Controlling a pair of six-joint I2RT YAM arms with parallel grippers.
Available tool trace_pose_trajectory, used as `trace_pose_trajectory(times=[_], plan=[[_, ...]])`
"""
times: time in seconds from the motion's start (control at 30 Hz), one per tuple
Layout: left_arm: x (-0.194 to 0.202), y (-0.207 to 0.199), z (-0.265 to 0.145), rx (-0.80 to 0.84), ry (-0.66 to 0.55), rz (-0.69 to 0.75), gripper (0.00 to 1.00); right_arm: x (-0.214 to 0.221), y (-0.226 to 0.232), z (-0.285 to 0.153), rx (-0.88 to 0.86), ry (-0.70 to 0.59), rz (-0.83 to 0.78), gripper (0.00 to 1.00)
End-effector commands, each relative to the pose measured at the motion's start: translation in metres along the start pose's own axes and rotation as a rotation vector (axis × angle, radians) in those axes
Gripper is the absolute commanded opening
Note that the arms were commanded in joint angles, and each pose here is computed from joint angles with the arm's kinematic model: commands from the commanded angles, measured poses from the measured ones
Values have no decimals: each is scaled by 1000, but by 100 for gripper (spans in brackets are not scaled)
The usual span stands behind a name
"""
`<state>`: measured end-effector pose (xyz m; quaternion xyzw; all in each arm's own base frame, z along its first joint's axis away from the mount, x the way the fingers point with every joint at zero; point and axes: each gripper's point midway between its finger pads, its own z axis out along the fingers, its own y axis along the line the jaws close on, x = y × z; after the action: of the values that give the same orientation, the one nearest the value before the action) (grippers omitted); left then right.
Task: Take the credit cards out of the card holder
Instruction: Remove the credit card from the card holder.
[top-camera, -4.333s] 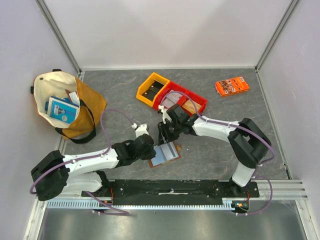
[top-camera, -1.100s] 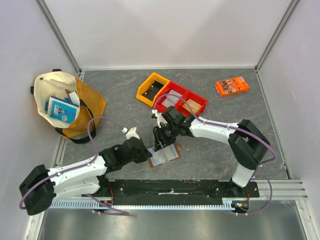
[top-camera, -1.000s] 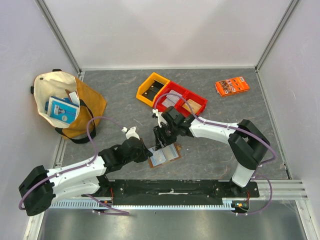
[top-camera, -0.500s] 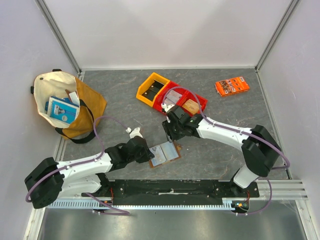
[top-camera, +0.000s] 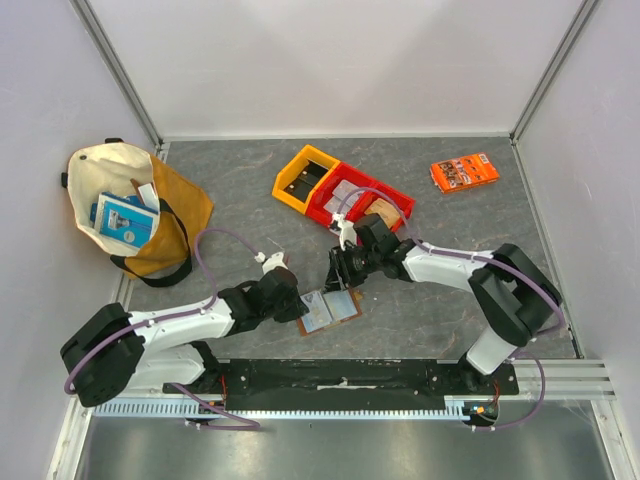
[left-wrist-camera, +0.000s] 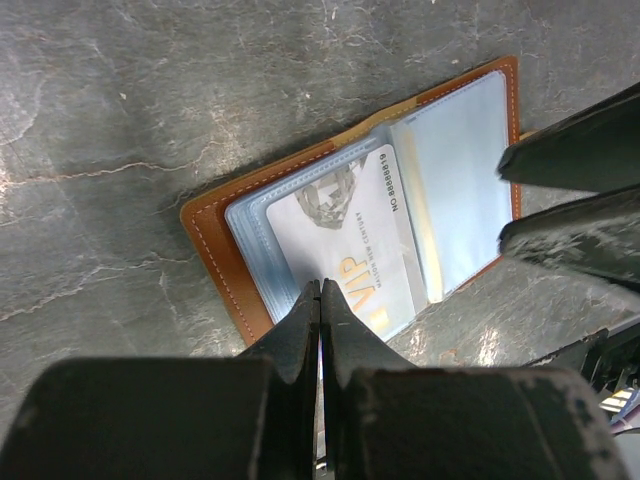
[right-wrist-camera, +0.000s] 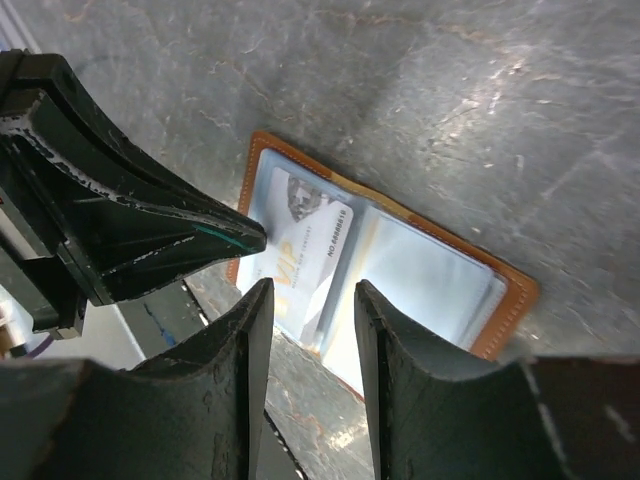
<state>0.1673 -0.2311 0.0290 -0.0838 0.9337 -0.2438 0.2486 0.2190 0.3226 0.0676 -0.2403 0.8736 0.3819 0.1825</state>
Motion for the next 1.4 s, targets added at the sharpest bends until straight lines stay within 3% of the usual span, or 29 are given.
trace_pose_trajectory(times=[0.0,0.37,0.7,0.97,1.37], plan=[[3,7,2,-17,16,-2,2,-3,21,11,-205,-27,29,45],[13,21,5,-57,58,-25,2,18,3,33,-262,21,117,40],[16,27,4,-58,65,-52,2,28,0,42,-297,43,154,28],[16,28,3,-51,59,-61,2,31,-1,43,-303,51,160,0],[7,26,-8,-43,25,-59,2,25,-6,34,-287,23,166,0]])
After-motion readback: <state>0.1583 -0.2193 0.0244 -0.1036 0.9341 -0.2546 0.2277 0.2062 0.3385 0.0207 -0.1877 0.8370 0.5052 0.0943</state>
